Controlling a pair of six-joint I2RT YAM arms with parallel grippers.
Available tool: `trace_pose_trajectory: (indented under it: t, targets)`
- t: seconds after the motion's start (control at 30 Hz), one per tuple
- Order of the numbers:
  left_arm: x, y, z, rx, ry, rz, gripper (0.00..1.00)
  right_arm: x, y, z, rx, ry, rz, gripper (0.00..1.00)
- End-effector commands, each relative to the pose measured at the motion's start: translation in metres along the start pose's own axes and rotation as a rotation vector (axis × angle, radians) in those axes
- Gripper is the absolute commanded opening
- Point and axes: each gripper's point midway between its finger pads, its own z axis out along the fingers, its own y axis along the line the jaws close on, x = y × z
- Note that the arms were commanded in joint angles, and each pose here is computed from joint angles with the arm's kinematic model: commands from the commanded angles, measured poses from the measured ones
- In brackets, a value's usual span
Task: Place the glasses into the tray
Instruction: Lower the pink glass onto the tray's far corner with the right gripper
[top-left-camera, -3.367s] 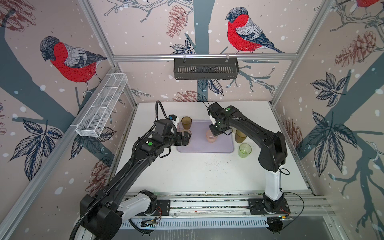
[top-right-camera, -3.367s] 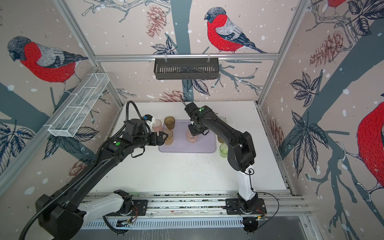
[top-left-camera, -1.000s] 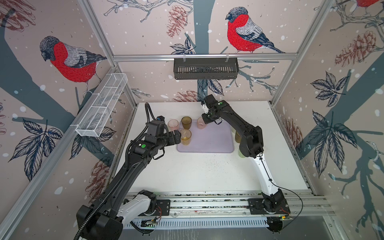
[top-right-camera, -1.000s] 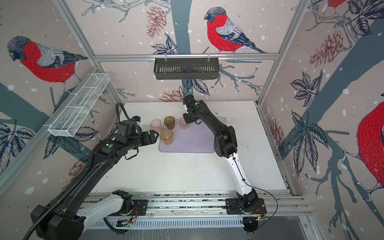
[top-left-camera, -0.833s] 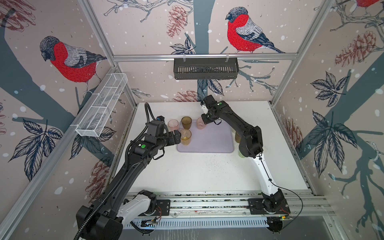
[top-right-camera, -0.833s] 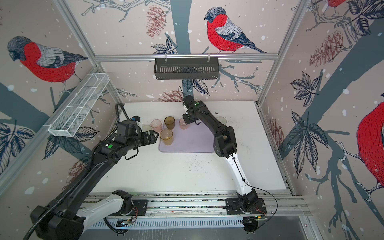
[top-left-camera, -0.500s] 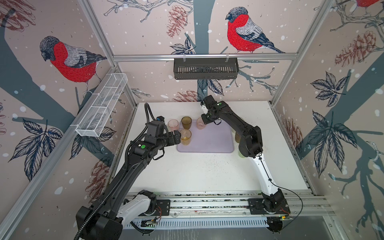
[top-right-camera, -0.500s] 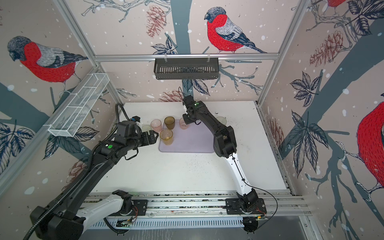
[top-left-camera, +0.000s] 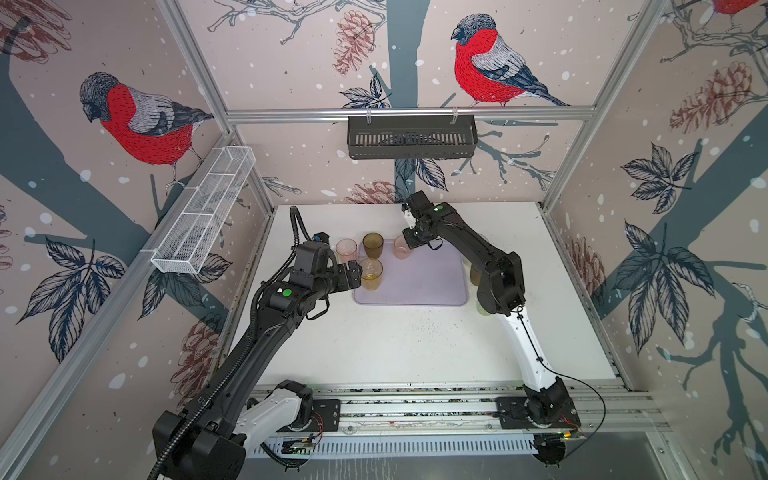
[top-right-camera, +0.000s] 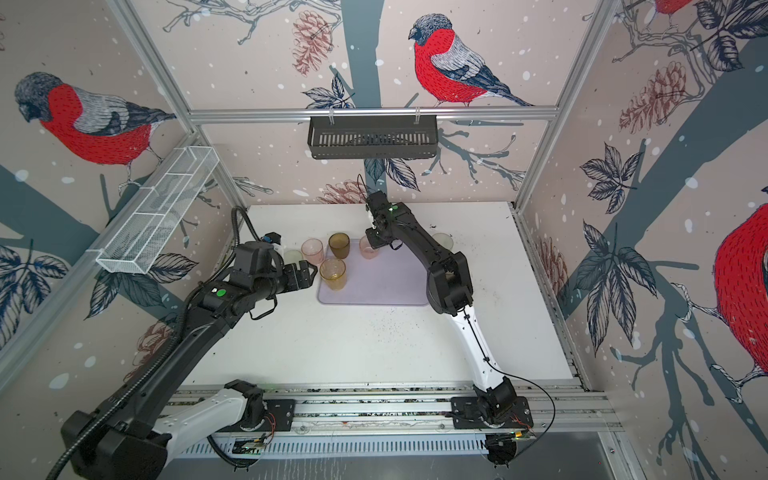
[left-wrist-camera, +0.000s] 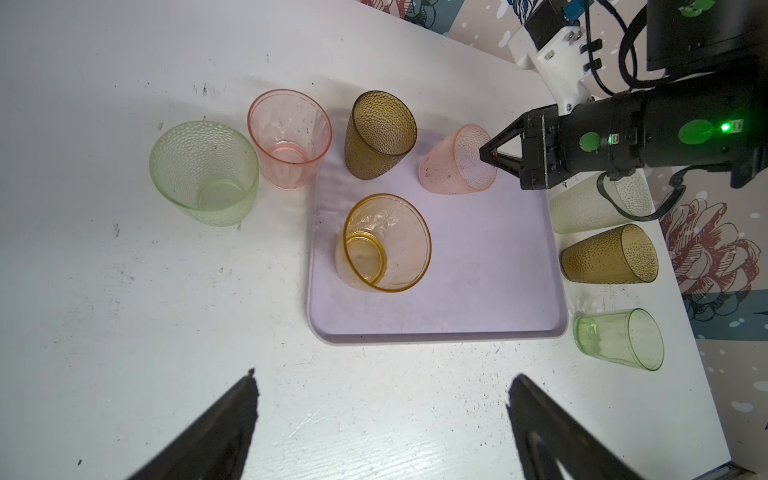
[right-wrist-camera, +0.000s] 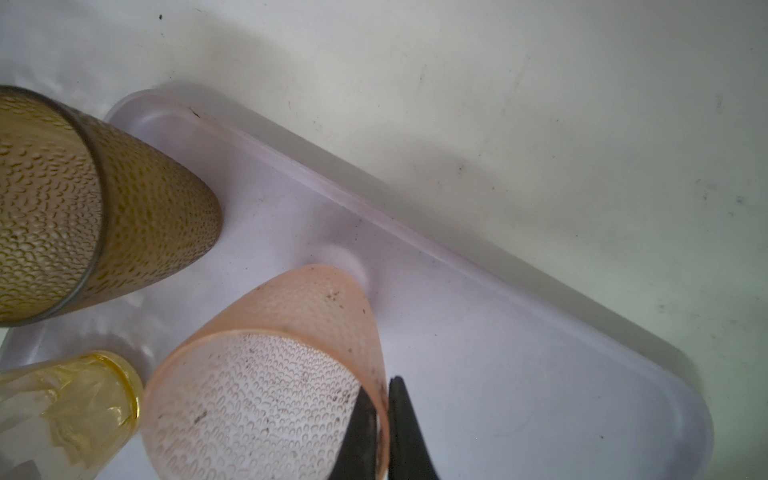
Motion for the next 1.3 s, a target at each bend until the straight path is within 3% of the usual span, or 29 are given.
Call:
trace_pose_trajectory:
  t: [0.0,0.77,1.27]
  targets:
    - [-0.0050,-0.0014,0.0002,0.006,-0.021,0.000,0.94,-0.0044,-0.0014,0.0038,0.008,-0.018,0.013,0.04]
    - [-0.0063,-0.0016,0.0041,0.006,-0.019,0.006,0.94,-0.0046,-0.0040,0.0087,0.012,-0.019,0.018,0.07]
    - [-0.0067,-0.0023,0.0070,0.006,-0.014,0.013,0.94,-0.0072,-0.0034,0.0082,0.008,-0.029,0.021,0.14]
